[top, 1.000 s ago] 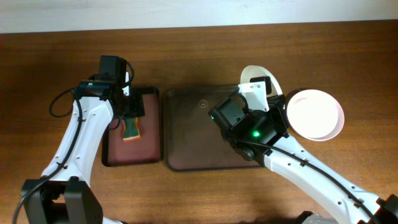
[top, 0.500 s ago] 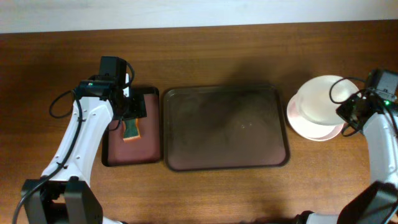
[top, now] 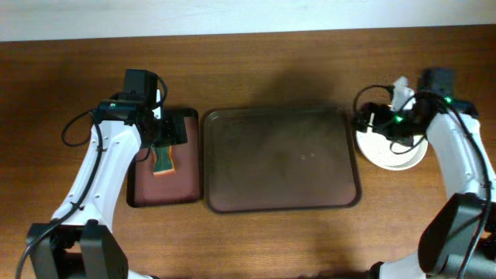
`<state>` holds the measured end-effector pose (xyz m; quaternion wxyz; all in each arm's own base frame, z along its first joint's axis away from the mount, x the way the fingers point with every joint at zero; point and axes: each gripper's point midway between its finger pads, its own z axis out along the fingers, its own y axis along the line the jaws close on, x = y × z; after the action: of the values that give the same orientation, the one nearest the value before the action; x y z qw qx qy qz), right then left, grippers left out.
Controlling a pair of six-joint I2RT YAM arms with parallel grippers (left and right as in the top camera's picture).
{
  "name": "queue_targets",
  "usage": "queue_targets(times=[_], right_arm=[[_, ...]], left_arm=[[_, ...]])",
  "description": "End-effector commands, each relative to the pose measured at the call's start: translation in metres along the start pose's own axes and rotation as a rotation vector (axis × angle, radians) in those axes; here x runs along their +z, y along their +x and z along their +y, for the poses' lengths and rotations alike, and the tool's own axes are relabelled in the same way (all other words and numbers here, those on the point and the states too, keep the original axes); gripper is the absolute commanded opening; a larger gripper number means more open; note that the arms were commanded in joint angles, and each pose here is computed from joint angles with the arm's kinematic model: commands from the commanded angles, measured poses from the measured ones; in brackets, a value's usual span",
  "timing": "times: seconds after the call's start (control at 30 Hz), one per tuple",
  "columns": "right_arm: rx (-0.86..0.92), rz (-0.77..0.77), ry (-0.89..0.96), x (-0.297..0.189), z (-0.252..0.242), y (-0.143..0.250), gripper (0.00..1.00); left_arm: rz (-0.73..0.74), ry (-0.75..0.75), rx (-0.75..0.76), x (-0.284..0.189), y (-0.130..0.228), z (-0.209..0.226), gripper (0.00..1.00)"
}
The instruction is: Clean dirty plates on tray and stack at the side
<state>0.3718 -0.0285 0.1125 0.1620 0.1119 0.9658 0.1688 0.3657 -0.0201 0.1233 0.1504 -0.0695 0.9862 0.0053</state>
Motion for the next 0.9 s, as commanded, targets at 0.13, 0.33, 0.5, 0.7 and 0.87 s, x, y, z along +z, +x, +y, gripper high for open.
queue_targets(times=[0.13, 0.33, 0.5, 0.7, 0.87], right_arm=[[-0.260, 0.236, 0.185, 0.008, 0.074, 0.069, 0.99], [-0.267, 0.207, 0.109, -0.030, 0.088, 0.111, 0.99], [-0.354, -0.283, 0.063, -0.109, 0.081, 0.135, 0.99], [-0.393, -0.682, 0.002, -0.195, 0.081, 0.161, 0.99], [-0.393, -0.680, 0.002, -0.194, 0.081, 0.161, 0.99]], left_arm=[[0.178, -0.032, 0.009, 0.001, 0.050, 0.011, 1.00], [0.295, -0.055, 0.024, -0.017, 0.101, 0.022, 1.00], [-0.133, 0.056, 0.052, -0.057, 0.118, 0.014, 1.00], [-0.496, 0.153, 0.030, -0.110, 0.121, 0.016, 1.00], [-0.495, 0.153, 0.030, -0.110, 0.121, 0.016, 1.00]])
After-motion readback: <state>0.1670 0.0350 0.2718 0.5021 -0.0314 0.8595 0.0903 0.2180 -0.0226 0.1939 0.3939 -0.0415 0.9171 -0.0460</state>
